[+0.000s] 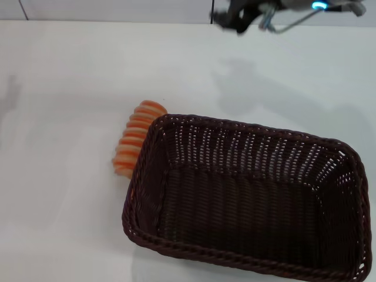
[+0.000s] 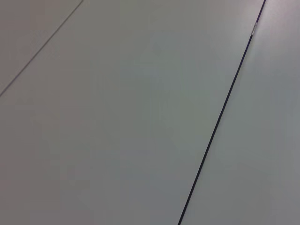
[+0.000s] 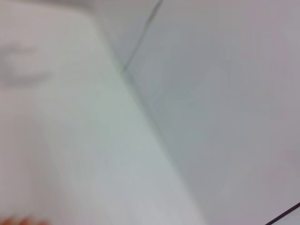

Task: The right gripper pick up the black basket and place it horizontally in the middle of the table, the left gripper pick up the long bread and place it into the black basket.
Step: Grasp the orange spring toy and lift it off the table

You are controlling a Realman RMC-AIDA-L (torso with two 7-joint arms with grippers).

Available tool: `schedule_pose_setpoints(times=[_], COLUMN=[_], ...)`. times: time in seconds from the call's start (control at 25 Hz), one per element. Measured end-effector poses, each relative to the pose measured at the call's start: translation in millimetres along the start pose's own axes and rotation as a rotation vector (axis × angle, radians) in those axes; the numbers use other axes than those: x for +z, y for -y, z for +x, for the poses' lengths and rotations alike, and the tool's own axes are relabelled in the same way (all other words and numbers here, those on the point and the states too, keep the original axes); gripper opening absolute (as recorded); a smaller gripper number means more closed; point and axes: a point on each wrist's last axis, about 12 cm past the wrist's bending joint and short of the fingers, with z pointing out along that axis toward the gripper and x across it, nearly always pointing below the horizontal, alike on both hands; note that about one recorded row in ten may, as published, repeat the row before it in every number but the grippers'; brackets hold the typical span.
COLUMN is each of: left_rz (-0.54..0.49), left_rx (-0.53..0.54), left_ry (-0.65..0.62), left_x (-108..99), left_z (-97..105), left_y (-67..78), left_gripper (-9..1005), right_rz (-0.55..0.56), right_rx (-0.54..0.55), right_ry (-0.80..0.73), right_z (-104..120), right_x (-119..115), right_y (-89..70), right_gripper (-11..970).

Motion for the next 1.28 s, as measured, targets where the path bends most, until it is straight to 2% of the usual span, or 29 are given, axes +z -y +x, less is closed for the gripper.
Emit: schedule_pose_setpoints(times=[0.12,0.24,0.4,0.76,0.92,1.08,1.28], left_rz=[0.012,0.024,0.056,0.175,0.231,0.235,0.219], left_rx=[-0.03,-0.054,-0.091,-0.207,-0.279,-0.303,-0.272], left_ry=[-0.007,-0.016,-0.046,-0.175,-0.319,-0.399,-0.499], left_x=[2,2,3,18,33,40,52], left_z=[0,0,2,3,1,-1,-2], left_y=[0.7,1.5,2.8,9.4,15.9,17.2,21.9], left_gripper=[864,864,864,865,865,865,866], right_rz=[0.127,0.179,0.321,0.625,0.733,0.834,0.98], right_rx=[0.04,0.066,0.119,0.172,0.266,0.339,0.417], right_ry=[0.14,0.217,0.379,0.631,0.707,0.761,0.824], right_z=[12,19,36,71,96,128,165], right_x=[1,1,-2,-6,-9,-13,-28], right_y=[8.6,9.0,5.3,-30.4,-35.6,-40.3,-47.5], right_gripper=[385,385,384,383,383,384,385])
